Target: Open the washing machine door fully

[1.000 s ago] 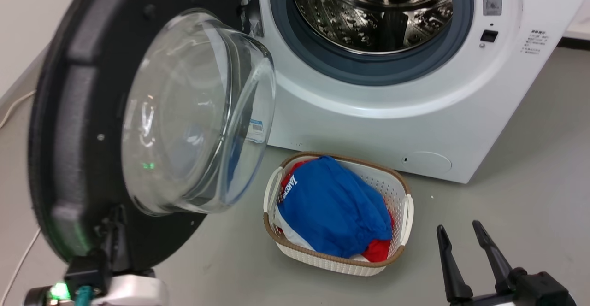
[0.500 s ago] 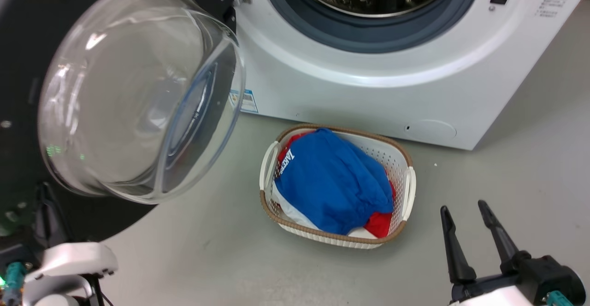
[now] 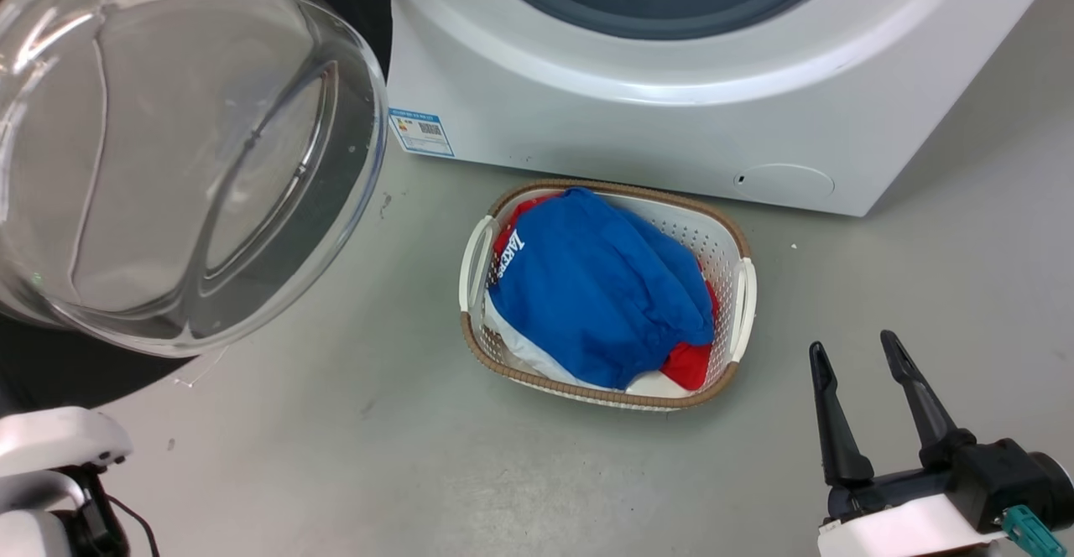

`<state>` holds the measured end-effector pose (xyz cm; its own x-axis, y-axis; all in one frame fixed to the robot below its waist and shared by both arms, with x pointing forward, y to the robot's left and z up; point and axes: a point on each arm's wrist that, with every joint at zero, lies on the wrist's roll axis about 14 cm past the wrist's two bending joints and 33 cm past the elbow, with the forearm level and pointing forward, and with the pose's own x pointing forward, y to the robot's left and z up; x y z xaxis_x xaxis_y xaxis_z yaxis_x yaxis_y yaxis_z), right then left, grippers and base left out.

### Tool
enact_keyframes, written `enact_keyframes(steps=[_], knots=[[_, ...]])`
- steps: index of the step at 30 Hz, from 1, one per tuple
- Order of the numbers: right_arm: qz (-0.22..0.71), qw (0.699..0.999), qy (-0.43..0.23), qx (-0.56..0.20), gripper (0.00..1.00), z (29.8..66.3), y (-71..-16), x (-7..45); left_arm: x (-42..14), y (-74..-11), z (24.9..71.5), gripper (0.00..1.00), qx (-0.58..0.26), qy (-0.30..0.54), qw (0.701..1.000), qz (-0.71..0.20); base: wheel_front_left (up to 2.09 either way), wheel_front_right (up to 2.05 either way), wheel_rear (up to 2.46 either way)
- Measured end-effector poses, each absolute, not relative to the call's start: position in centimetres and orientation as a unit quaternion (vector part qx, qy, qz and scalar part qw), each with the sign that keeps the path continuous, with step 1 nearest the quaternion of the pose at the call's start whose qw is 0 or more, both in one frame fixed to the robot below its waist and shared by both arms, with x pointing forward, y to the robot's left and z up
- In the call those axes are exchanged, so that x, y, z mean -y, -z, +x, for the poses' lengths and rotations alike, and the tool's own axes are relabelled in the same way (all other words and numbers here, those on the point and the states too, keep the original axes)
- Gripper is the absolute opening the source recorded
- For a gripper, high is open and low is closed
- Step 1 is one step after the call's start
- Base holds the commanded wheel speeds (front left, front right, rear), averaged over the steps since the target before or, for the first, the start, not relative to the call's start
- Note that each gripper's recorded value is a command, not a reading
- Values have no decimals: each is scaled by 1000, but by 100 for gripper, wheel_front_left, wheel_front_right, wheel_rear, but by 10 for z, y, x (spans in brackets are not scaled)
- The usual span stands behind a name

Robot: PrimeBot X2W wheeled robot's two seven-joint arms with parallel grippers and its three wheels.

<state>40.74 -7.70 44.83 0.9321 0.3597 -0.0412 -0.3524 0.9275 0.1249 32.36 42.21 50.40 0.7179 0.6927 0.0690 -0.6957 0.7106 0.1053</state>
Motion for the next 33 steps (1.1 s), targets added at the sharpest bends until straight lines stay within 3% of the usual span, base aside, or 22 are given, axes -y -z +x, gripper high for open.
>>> enact_keyframes(steps=[12, 33], knots=[[54, 982, -180, -35, 100, 415, -443, 77, -444, -503, 331, 0, 11, -401, 914, 58, 0, 0, 0], [56, 984, -168, -12, 100, 395, -467, 87, -428, -509, 317, 0, 14, -369, 927, 64, 0, 0, 0]])
